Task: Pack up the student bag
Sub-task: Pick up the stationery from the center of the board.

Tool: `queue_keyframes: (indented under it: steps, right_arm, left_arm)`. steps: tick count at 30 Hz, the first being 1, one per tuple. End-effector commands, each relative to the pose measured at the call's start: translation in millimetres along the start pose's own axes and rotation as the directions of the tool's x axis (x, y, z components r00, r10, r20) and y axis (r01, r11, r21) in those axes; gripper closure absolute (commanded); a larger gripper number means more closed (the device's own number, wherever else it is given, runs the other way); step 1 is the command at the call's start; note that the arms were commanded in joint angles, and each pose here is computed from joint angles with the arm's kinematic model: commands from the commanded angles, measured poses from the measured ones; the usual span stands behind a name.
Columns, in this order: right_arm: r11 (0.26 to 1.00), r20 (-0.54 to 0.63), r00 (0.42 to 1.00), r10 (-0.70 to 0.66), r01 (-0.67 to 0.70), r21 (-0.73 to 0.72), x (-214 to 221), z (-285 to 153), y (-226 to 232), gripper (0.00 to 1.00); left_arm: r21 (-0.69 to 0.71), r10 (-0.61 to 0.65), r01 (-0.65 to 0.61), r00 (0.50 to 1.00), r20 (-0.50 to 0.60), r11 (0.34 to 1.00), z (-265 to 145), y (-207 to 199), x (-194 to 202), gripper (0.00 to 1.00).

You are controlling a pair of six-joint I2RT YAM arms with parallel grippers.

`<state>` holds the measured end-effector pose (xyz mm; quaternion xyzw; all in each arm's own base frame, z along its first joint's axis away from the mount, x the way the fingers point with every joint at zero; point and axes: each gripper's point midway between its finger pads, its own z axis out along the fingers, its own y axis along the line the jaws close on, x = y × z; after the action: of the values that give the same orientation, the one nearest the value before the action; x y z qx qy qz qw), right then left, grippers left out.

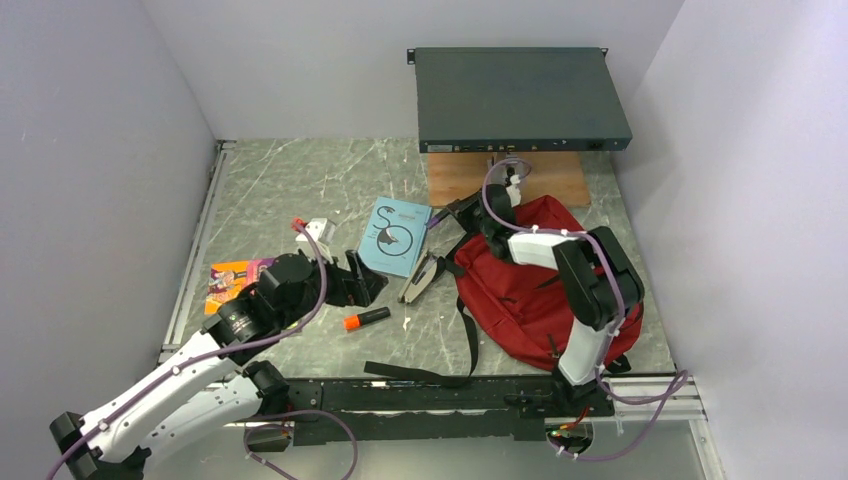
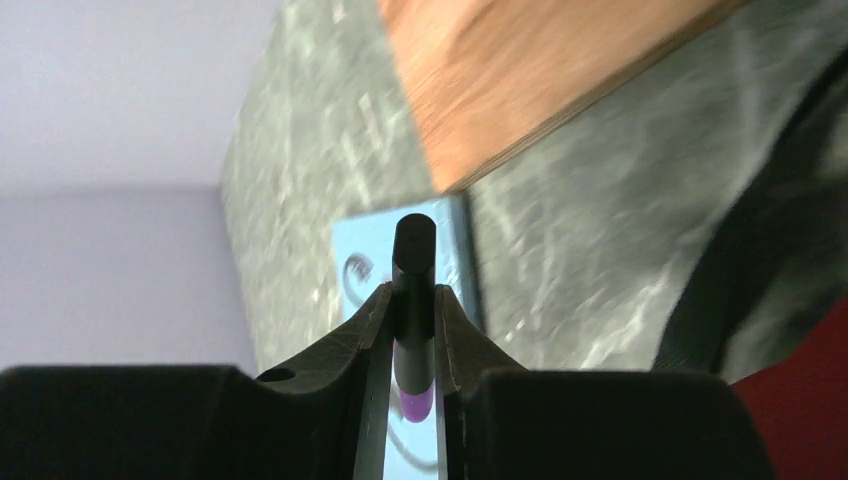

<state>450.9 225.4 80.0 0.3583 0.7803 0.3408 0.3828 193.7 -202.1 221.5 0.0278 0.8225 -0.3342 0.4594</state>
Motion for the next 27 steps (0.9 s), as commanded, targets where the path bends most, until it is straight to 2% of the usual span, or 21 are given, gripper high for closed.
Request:
queue_keyframes:
  steps: [1, 4, 7, 11, 13, 16, 19, 23, 27]
  right_arm:
    - [0.923, -0.08, 0.972, -0.219, 0.18, -0.339, 15.9, -49.6, 76.0, 1.0]
    - [0.81, -0.154, 0.909, -0.388, 0.257, -0.526, 44.1, -88.4, 104.2, 1.0]
    - [0.672, -0.253, 0.804, -0.538, 0.228, -0.705, 75.4, -134.2, 122.9, 1.0]
    - [0.583, -0.326, 0.679, -0.658, 0.185, -0.791, 99.8, -185.2, 121.4, 1.0]
    - [0.549, -0.307, 0.652, -0.694, 0.202, -0.811, 104.0, -203.8, 123.5, 1.0]
    - [0.533, -0.291, 0.687, -0.666, 0.164, -0.83, 102.6, -229.4, 135.2, 1.0]
    - [0.501, -0.313, 0.722, -0.617, 0.053, -0.864, 106.9, -252.9, 146.5, 1.0]
    - [0.46, -0.322, 0.762, -0.562, -0.036, -0.887, 110.1, -271.1, 161.3, 1.0]
    - [0.461, -0.303, 0.788, -0.536, -0.028, -0.887, 112.4, -271.9, 164.9, 1.0]
  left_arm:
    - [0.076, -0.018, 0.021, 0.999, -0.045, 0.997, 0.0, -17.8, -0.4, 0.0]
    - [0.111, -0.05, 0.059, 0.995, -0.088, 0.992, 4.1, -21.0, 0.8, 0.0]
    - [0.173, -0.089, 0.108, 0.989, -0.115, 0.979, 6.4, -24.6, -2.5, 0.01]
    - [0.256, -0.153, 0.181, 0.98, -0.128, 0.949, 6.9, -27.6, -14.6, 0.07]
    - [0.309, -0.183, 0.219, 0.973, -0.142, 0.925, 6.6, -31.6, -19.2, 0.11]
    - [0.387, -0.201, 0.266, 0.959, -0.199, 0.883, 11.1, -41.1, -15.2, 0.11]
    - [0.469, -0.205, 0.295, 0.95, -0.235, 0.832, 13.3, -51.6, -10.7, 0.12]
    - [0.575, -0.221, 0.305, 0.952, -0.214, 0.759, 9.7, -64.6, -15.4, 0.22]
    - [0.643, -0.234, 0.31, 0.951, -0.203, 0.7, 0.8, -76.1, -20.6, 0.32]
